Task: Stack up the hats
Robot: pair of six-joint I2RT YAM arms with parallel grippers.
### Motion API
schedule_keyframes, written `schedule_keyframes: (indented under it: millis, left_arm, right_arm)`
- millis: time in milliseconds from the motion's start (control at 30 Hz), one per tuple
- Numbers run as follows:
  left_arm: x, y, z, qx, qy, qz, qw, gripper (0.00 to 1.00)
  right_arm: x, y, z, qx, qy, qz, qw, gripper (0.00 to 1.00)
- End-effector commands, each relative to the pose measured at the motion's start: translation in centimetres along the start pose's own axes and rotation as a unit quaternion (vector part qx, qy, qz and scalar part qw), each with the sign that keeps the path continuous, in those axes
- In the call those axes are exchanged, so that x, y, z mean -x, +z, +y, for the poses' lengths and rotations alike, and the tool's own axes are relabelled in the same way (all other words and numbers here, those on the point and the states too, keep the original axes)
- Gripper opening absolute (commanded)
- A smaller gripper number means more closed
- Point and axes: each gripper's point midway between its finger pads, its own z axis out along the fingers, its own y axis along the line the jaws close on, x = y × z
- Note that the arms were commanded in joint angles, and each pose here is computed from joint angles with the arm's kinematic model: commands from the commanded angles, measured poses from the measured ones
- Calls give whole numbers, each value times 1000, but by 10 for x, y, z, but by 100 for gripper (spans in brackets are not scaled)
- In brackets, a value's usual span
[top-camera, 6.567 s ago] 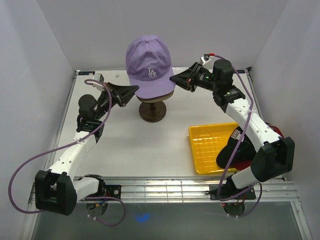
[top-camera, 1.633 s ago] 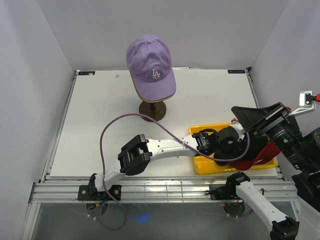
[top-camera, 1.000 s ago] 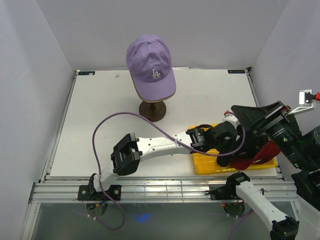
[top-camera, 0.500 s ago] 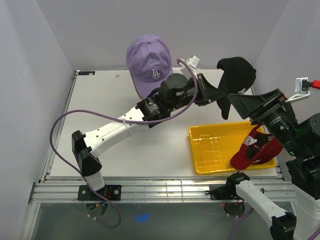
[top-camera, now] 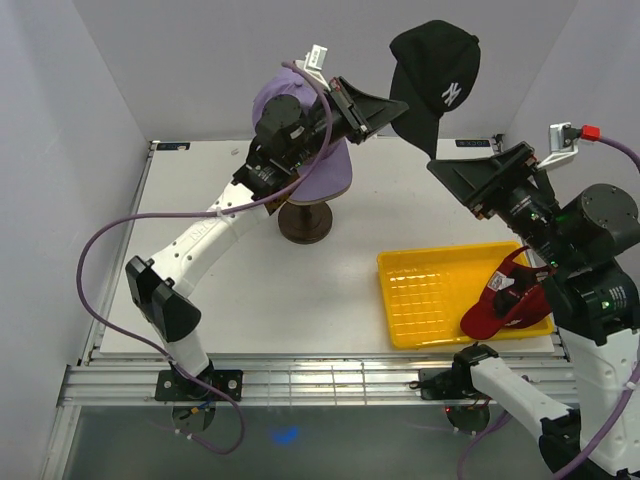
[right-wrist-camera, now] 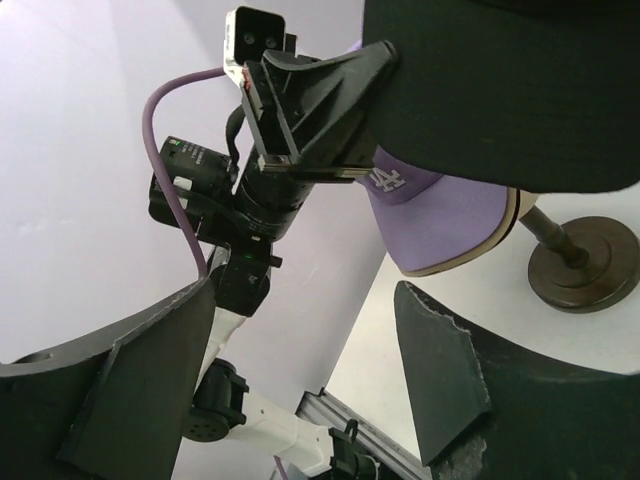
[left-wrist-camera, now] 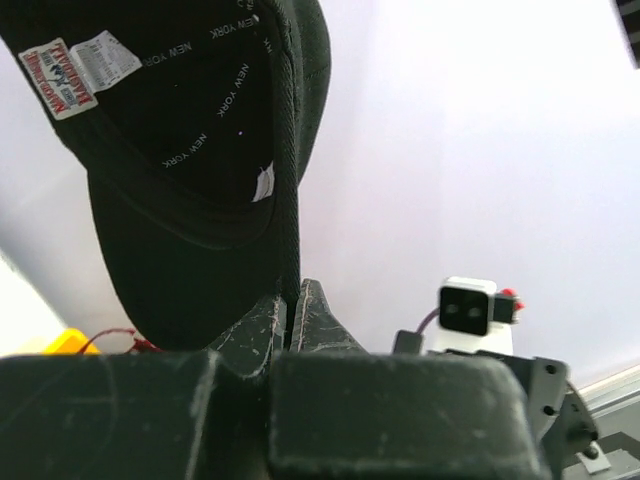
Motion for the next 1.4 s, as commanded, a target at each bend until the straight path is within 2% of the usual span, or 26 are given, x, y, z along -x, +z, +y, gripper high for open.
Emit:
schedule_keyframes:
  millis: [0, 233, 567, 700, 867, 1100, 1367]
  left_arm:
    - [37, -27, -87, -113, 16, -29, 993, 0]
    - [73, -56, -99, -139, 0, -64, 988, 0]
    - [127, -111, -93, -156, -23, -97, 983, 0]
    - [129, -123, -84, -166, -47, -99, 980, 0]
    - [130, -128, -76, -179, -72, -96, 977, 0]
    - [127, -134, -75, -197, -83, -96, 972, 0]
    - [124, -138, -63, -187, -89, -104, 973, 0]
  right_arm:
    - [10, 12, 16, 42, 3, -14, 999, 79]
    - [26, 46, 28, 77, 30, -23, 996, 84]
    - [29, 97, 21, 110, 71, -10, 991, 94]
    - [30, 118, 28, 151, 87, 7, 985, 97]
    - [27, 142, 19, 156, 122, 25, 980, 97]
    - [24, 156, 12, 164, 151, 31, 974, 95]
    - [19, 156, 23, 190, 173, 44, 966, 73]
